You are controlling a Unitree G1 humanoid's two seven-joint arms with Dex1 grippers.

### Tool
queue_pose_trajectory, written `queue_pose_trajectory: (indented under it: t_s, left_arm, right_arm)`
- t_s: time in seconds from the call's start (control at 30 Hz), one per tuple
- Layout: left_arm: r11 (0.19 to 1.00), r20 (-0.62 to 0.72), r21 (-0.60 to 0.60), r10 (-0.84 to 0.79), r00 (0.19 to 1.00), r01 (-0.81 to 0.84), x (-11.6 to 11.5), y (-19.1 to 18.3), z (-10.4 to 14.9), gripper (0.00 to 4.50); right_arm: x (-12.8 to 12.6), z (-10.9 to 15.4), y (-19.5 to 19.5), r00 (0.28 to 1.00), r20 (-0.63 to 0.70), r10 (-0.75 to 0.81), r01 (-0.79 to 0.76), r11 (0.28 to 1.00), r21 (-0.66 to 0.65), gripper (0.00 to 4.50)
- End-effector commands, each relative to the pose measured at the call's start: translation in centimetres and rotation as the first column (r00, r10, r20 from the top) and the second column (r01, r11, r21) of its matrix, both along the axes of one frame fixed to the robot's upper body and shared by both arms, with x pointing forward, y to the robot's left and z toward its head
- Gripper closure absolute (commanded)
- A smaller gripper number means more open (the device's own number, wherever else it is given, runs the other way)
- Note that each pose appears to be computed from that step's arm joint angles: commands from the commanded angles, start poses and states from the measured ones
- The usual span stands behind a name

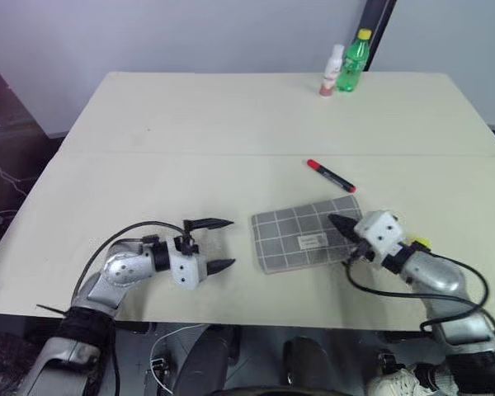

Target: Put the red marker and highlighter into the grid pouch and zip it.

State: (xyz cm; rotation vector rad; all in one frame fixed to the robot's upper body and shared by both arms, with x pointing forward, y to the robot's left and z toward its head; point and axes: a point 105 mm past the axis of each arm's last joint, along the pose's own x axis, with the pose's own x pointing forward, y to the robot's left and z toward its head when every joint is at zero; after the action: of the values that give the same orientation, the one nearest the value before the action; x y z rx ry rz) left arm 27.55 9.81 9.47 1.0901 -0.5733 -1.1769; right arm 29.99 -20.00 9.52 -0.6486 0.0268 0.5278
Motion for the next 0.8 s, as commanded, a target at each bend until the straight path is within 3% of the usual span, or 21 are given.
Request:
queue_pose_trajectory:
  t_s: [0.03, 0.33, 0.63, 0.73, 0.8]
  left_arm:
    - [0.999, 0.08, 0.002, -0.05, 0.996, 0.05, -0.1, -1.5, -0.2, 0.0]
    - [0.994, 0.033, -0.084, -0.071, 0.997, 0.074, 0.5, -4.7, -0.5, 0.0]
    - [0.99, -0.021, -0.064, -0.128, 0.992, 0.126, 0.8, -7.7, -2.2, 0.0]
    - [0.992, -0.04, -0.076, -0.102, 0.994, 0.099, 1.5, -7.8, -2.1, 0.9]
    - [0.991, -0.038, -0.087, -0.102, 0.994, 0.098, 1.7, -7.7, -1.8, 1.84]
  right_arm:
    - [-0.2, -1.1, 0.6, 0.999, 0.041, 0.027, -0.02, 0.985, -0.173, 4.46]
    - [-0.6, -1.8, 0.8, 0.999, 0.015, 0.038, -0.035, 0.986, -0.165, 4.46]
    - [-0.5, -1.3, 2.3, 0.997, 0.023, 0.072, -0.067, 0.985, -0.156, 4.46]
    - [-0.6, -1.2, 2.3, 0.997, 0.025, 0.071, -0.067, 0.985, -0.157, 4.5]
    - [-0.6, -1.1, 2.3, 0.997, 0.027, 0.067, -0.063, 0.986, -0.155, 4.5]
